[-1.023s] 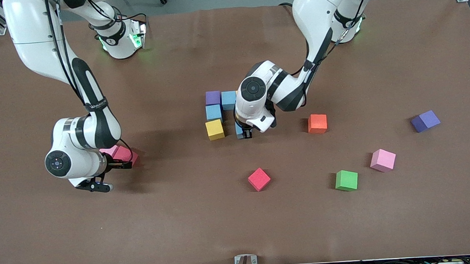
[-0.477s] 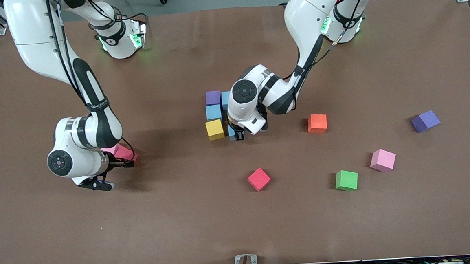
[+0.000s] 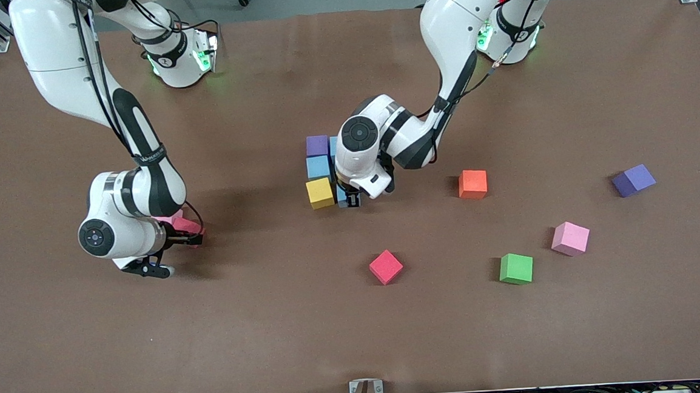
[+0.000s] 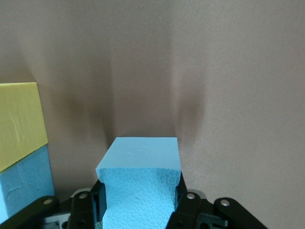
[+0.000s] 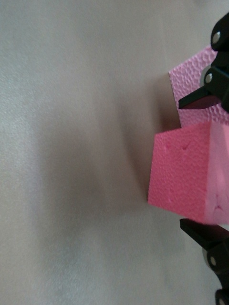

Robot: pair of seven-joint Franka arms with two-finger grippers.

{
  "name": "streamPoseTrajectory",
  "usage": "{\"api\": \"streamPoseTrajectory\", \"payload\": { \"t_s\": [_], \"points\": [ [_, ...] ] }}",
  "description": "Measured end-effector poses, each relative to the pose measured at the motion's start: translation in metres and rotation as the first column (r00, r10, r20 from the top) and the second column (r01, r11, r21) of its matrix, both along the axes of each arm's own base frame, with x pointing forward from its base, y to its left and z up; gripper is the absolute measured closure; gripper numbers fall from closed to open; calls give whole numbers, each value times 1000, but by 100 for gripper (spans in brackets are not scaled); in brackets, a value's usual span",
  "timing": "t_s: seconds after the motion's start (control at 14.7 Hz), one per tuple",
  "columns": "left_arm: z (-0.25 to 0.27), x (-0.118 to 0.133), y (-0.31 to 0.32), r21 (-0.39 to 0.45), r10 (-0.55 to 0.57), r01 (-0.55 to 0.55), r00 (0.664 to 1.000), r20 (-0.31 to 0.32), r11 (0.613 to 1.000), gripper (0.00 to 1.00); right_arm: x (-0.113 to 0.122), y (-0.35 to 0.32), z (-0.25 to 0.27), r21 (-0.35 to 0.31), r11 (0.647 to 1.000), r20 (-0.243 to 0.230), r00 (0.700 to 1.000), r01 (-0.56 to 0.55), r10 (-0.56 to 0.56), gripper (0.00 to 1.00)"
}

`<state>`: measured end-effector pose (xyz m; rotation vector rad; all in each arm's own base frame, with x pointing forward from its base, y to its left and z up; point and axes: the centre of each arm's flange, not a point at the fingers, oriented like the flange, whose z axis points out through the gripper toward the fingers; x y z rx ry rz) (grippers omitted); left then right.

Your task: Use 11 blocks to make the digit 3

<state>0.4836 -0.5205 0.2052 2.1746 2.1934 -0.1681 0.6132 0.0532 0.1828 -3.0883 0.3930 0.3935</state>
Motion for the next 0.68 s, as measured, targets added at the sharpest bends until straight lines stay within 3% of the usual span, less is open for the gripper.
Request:
{"api": "streamPoseTrajectory", "payload": {
  "t_s": [0.41, 0.48, 0.68],
  "points": [
    [0, -3, -4, -10, -6, 6, 1000, 11, 1000, 45, -1, 11, 1, 5, 1000, 1, 1000, 24, -24, 4],
    [0, -3, -5, -12, -6, 7, 1000, 13, 1000, 45, -1, 11, 1, 5, 1000, 0, 1000, 24, -24, 9],
    [0, -3, -7, -16, -6, 7, 1000, 17, 1000, 45, -1, 11, 1, 5, 1000, 0, 1000, 24, -24, 39]
  ]
}}
